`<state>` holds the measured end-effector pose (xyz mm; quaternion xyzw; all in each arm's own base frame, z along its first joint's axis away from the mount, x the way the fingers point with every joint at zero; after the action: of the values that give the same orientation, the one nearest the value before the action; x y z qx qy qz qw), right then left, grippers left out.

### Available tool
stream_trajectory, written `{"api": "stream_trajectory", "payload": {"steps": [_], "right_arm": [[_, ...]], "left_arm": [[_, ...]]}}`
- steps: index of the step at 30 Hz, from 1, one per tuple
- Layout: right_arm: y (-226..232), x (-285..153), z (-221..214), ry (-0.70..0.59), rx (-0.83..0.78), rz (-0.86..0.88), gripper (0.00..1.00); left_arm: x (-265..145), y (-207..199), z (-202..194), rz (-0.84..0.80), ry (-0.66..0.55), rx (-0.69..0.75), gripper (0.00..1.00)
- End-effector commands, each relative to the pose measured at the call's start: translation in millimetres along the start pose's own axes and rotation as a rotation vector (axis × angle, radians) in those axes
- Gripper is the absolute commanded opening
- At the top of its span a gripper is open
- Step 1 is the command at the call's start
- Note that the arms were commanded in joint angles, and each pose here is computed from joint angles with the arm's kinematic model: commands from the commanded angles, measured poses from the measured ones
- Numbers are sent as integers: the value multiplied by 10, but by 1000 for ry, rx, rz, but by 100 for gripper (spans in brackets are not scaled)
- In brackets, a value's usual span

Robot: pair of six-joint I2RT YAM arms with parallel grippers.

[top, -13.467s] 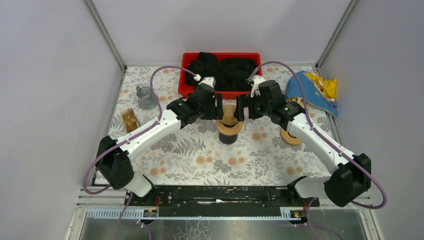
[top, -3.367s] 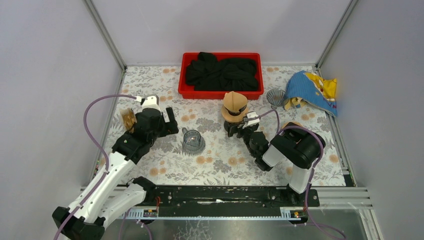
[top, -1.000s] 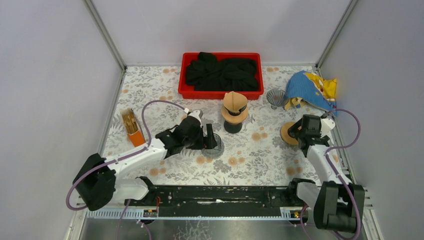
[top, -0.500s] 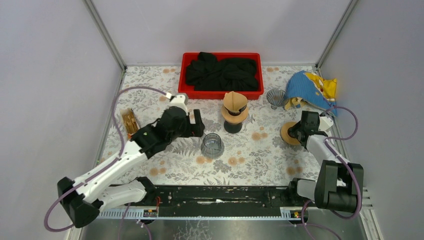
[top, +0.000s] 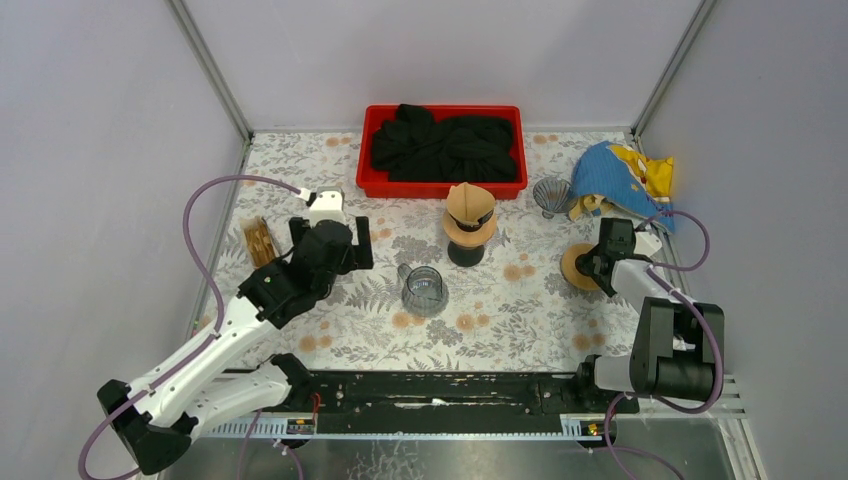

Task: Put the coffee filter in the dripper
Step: Pick up the dripper holder from the center of the board.

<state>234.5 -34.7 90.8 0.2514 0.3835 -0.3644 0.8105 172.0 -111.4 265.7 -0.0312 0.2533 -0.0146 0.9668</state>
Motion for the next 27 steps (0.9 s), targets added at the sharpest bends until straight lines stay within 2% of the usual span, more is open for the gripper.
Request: {"api": "stream_trajectory", "payload": {"steps": [1,5,13,27], "right_arm": [[81,3,77,5,16,19,65],[81,18,60,18,6,19,64],[109,-4,24,57,-17,69,47],[163,-321,19,112,-75,247,27]], "left_arm": [[-1,102,-6,57,-19,6,100],[6,141,1,37,-19,-28,100],[16,211,19,15,-23,-76,100],[58,209,16,-40,0,-105,100]]}}
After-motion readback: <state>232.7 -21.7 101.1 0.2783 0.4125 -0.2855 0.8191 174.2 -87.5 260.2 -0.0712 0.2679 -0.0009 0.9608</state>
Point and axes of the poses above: each gripper's point midway between its finger pads, its own x axis out along the fingers, its own y axis along the line the jaws close on, z = x × y, the point moved 9 cm from there along -x, back along the fingers, and after that the axes turned 1 degree about -x, right-handed, at the moved point
